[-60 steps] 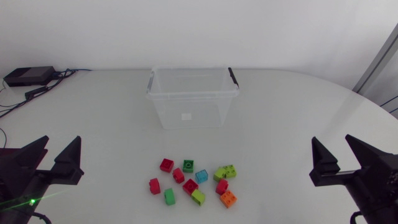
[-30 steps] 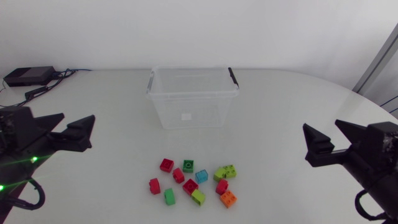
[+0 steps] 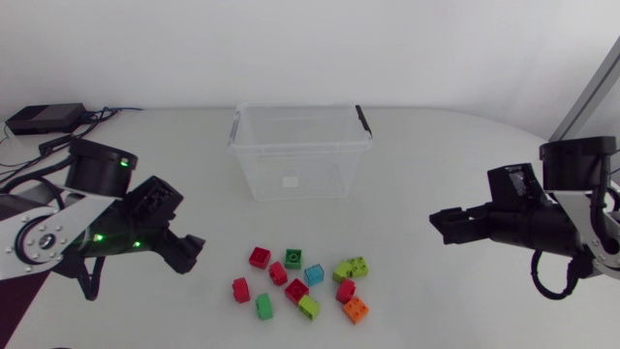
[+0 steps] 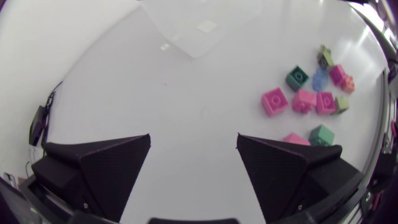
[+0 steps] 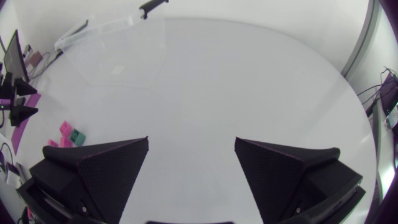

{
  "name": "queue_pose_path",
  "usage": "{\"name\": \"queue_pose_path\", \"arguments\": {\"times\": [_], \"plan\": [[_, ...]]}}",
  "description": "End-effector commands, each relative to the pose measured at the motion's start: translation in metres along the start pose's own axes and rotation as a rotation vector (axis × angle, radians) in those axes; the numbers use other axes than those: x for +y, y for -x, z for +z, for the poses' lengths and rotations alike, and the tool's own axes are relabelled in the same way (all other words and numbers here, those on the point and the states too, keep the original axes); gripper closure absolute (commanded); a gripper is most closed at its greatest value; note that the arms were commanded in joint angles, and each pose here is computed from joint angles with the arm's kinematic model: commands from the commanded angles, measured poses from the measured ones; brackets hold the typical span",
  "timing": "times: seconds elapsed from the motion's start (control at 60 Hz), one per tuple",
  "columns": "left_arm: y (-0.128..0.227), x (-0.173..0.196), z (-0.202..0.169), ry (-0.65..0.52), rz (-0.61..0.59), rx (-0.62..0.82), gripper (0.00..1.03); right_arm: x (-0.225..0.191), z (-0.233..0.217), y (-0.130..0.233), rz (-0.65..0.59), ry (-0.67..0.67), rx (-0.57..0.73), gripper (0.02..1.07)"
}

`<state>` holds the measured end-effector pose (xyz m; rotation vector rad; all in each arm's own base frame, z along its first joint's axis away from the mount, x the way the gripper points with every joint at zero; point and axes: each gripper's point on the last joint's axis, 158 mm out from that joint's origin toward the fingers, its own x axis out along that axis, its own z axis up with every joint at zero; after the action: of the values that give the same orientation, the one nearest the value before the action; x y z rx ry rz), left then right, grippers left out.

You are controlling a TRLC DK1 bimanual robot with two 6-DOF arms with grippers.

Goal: Pick up the duplo bricks and place them in the container

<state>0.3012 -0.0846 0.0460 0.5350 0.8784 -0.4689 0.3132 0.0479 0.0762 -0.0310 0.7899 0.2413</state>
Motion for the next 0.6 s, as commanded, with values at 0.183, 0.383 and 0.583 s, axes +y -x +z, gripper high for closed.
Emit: {"name": "queue_pose_path", "arguments": {"times": [0.183,0.383,0.583], "plan": [[-0.012,-0.078,-0.019,-0.286,-0.273,0.056,0.07,0.041,-0.013,-0.009,0.202,0.334,0.132,0.07],[-0.007,-0.115,-0.030,-0.385,-0.429,0.045,0.11,0.065,-0.035,-0.006,0.283,0.544,0.166,0.10],[-0.012,-0.120,-0.038,-0.429,-0.459,0.060,0.12,0.094,-0.049,-0.005,0.377,0.668,0.194,0.10]]}}
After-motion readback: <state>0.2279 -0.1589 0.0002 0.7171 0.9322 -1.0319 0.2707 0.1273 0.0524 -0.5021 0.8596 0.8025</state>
